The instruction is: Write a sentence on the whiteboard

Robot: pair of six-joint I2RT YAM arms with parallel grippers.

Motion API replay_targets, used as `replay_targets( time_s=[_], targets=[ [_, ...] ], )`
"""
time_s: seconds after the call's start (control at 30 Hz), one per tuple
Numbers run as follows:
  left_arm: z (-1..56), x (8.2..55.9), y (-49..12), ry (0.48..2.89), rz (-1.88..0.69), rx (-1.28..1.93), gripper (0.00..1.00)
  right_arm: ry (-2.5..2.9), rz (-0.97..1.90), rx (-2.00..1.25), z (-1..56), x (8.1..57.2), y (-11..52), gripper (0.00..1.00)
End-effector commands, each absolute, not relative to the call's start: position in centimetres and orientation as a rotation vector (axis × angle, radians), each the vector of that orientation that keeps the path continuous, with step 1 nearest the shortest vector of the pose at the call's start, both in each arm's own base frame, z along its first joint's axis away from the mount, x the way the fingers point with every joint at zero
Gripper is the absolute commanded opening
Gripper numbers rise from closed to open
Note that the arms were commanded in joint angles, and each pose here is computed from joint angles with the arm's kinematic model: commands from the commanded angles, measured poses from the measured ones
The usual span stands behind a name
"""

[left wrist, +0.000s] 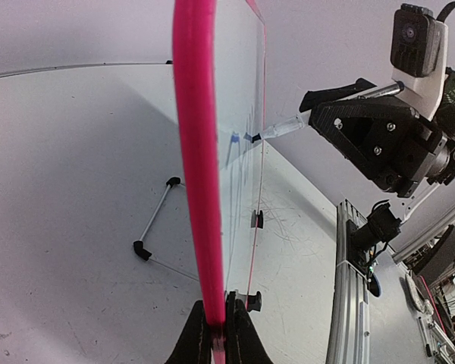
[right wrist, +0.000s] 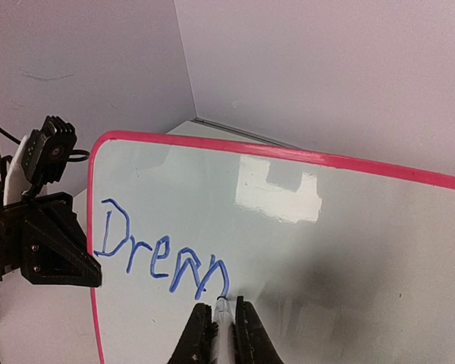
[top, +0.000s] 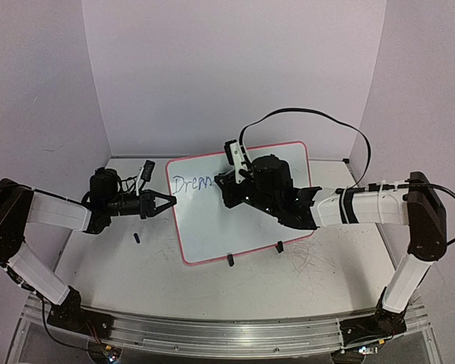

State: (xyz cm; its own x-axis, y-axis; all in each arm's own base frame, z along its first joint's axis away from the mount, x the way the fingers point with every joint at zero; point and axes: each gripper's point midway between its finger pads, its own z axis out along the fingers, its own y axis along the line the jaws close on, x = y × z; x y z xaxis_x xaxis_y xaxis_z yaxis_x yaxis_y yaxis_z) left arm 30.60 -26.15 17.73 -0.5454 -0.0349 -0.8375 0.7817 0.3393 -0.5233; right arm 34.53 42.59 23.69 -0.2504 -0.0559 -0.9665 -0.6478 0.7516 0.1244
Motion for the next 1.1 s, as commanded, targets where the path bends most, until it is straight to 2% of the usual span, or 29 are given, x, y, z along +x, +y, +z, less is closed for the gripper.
replay_targets(
  time_s=[0.0,0.5,1.07],
  targets=[
    [20.0,31.1,-26.6,1.714,-1.238,0.728,0.0,1.745,0.598,-0.534,24.8,34.8,42.1,0.0],
    [19.8,31.1,-26.6,1.717,-1.237,0.728,0.0,1.677,0.55,-0.474,28.0,37.6,41.4,0.0],
    [19.8,31.3,-26.5,1.718,-1.228,0.723,0.0,1.792,0.584,-0.502,23.5,34.8,40.2,0.0]
  ],
)
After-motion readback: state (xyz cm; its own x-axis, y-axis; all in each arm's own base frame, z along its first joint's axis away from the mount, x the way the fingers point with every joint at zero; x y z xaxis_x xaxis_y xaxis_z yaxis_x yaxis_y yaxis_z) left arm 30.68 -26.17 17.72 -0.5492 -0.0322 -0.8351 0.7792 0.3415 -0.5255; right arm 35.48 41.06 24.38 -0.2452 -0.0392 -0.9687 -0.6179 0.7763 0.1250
